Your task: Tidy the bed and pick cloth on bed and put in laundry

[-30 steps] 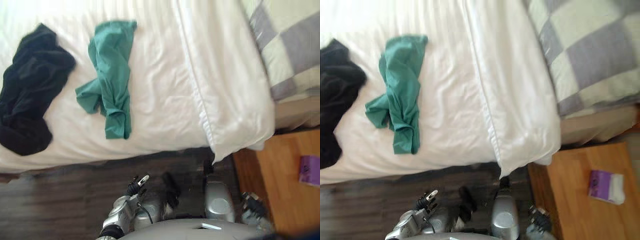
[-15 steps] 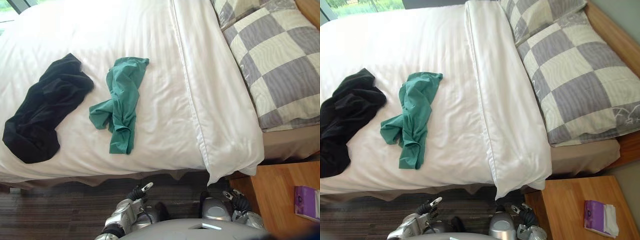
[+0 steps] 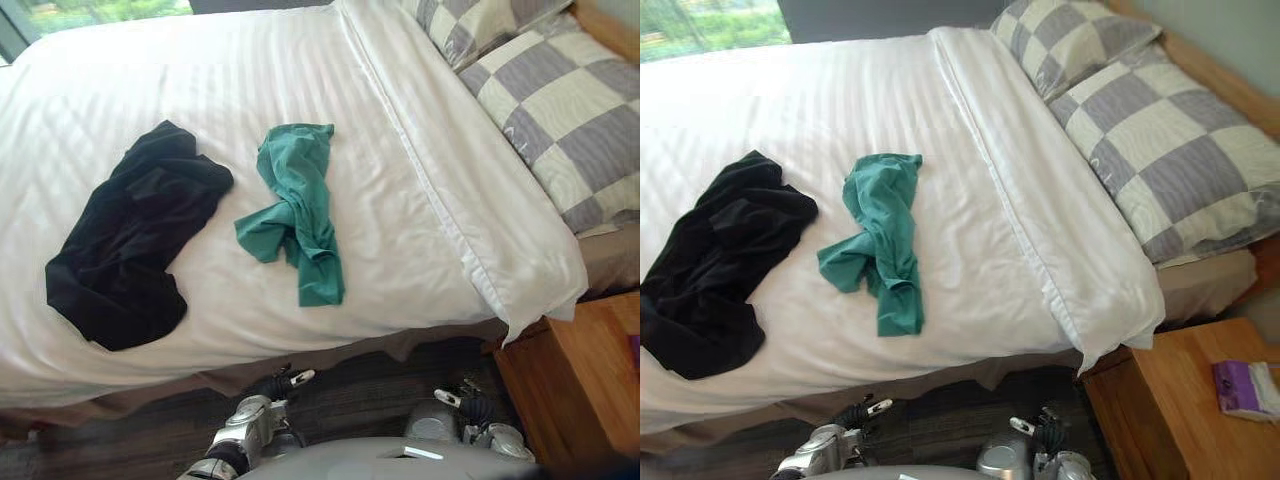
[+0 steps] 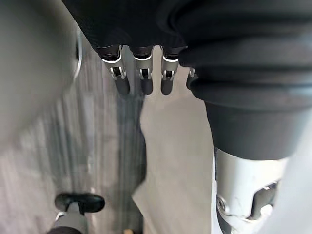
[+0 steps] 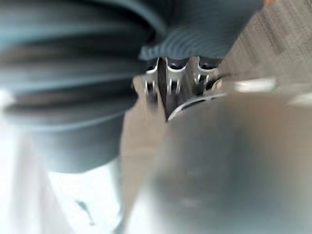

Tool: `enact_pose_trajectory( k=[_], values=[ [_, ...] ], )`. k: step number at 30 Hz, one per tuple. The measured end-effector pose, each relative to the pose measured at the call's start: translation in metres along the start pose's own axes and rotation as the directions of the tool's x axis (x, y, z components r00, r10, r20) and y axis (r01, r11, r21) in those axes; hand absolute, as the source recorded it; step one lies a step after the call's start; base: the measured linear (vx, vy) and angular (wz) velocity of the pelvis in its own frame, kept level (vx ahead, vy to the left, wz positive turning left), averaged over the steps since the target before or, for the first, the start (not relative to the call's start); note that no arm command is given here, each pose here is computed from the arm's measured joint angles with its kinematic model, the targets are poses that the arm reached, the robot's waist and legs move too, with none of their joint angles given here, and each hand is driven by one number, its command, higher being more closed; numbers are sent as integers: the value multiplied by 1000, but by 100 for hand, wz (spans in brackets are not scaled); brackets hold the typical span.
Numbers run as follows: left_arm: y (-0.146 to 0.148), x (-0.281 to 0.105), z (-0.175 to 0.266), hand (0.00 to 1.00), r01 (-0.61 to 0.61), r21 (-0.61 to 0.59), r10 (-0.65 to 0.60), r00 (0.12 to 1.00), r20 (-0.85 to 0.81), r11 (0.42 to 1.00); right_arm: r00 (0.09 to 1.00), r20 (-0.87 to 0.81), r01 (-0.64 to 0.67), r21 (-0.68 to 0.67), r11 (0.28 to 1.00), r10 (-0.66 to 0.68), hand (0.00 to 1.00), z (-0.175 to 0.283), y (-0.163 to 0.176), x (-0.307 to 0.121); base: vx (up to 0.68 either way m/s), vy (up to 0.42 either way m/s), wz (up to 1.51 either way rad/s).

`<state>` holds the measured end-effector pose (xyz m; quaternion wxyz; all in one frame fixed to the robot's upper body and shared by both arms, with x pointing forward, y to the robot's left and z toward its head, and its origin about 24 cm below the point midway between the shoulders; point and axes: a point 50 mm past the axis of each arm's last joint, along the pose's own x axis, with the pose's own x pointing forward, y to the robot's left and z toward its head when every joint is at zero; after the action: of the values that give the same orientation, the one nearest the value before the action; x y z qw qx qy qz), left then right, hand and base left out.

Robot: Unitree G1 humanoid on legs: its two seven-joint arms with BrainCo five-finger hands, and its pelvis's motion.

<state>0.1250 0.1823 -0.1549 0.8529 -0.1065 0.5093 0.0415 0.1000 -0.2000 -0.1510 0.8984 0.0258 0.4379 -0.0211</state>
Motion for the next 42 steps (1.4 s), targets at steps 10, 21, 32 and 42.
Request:
enact_pose_trajectory(
  k=[10, 21, 32, 42],
  values=[
    [-40, 5, 3, 0, 72, 69, -72, 997, -10, 995, 979, 113, -148, -164, 975, 167, 0, 46, 29, 16, -66, 200, 41],
    [-3, 2, 7, 0, -113, -206, 130, 989, 70, 972, 998, 15, 63, 3, 998, -63, 0, 18, -17, 6, 69, 230, -6],
    [33, -9, -21, 0, -247, -58, 245, 969, -41, 967, 989, 49, -139, -77, 987, 143, 0, 21, 16, 9, 137, 346, -21],
    [-1, -1, -20, 0, -124, -83, 119, 991, -64, 989, 992, 27, -123, -9, 992, 123, 0, 24, 25, 16, 30, 1, 31]
  ],
)
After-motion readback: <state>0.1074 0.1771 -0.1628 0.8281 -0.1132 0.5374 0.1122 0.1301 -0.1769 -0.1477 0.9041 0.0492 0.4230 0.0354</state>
